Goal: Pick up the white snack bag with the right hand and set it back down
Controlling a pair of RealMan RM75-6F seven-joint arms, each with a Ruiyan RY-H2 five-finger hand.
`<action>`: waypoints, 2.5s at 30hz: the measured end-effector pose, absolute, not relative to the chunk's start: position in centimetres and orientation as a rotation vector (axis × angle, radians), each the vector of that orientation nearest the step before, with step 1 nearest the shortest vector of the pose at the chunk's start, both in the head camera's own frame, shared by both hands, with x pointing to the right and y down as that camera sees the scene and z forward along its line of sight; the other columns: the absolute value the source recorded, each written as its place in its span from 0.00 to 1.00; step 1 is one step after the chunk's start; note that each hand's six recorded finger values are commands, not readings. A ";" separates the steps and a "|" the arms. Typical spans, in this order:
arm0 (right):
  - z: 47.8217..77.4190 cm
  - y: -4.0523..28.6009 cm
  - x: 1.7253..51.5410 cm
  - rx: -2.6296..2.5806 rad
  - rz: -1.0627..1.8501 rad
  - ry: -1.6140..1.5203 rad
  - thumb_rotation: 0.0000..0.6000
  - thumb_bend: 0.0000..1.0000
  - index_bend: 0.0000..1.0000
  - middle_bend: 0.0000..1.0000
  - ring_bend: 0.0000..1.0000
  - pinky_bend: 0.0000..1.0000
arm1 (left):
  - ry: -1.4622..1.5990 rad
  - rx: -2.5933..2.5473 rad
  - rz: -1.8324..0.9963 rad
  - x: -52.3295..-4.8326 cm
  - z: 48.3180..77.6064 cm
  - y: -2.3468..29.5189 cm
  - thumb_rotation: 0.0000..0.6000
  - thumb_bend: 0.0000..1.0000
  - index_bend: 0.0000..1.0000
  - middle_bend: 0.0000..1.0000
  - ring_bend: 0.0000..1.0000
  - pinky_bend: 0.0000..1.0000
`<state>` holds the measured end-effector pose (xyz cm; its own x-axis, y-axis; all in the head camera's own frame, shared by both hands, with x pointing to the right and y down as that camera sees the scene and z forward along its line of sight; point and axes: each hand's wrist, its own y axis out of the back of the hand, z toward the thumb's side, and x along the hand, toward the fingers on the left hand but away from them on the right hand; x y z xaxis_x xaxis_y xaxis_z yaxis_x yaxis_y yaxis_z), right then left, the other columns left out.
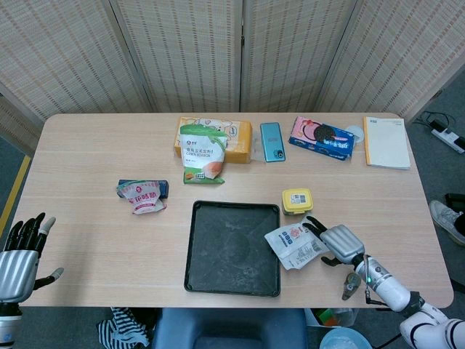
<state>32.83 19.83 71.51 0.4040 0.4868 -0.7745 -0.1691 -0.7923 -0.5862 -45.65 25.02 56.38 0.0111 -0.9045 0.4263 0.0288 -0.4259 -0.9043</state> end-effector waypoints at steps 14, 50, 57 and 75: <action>73.1 18.6 32.7 -2.131 1.482 -0.302 1.00 0.33 0.00 0.00 0.73 0.93 | 0.937 -1.514 -1.529 -45.8 56.4 24.9 1.00 0.14 0.00 0.00 0.06 0.01; 75.6 17.8 31.9 -2.039 1.486 -0.350 1.00 0.33 0.26 0.37 0.85 1.00 | 0.935 -1.523 -1.521 -45.8 56.2 25.0 1.00 0.15 0.00 0.00 0.06 0.01; 76.2 18.1 32.2 -1.995 1.499 -0.357 1.00 0.33 0.50 0.55 0.89 1.00 | 0.936 -1.523 -1.520 -45.7 56.2 25.0 1.00 0.15 0.00 0.00 0.06 0.01; 74.2 17.4 32.4 -1.929 1.376 -0.541 1.00 0.36 0.91 0.86 0.99 1.00 | 0.933 -1.521 -1.522 -45.7 56.3 25.1 1.00 0.15 0.00 0.00 0.06 0.01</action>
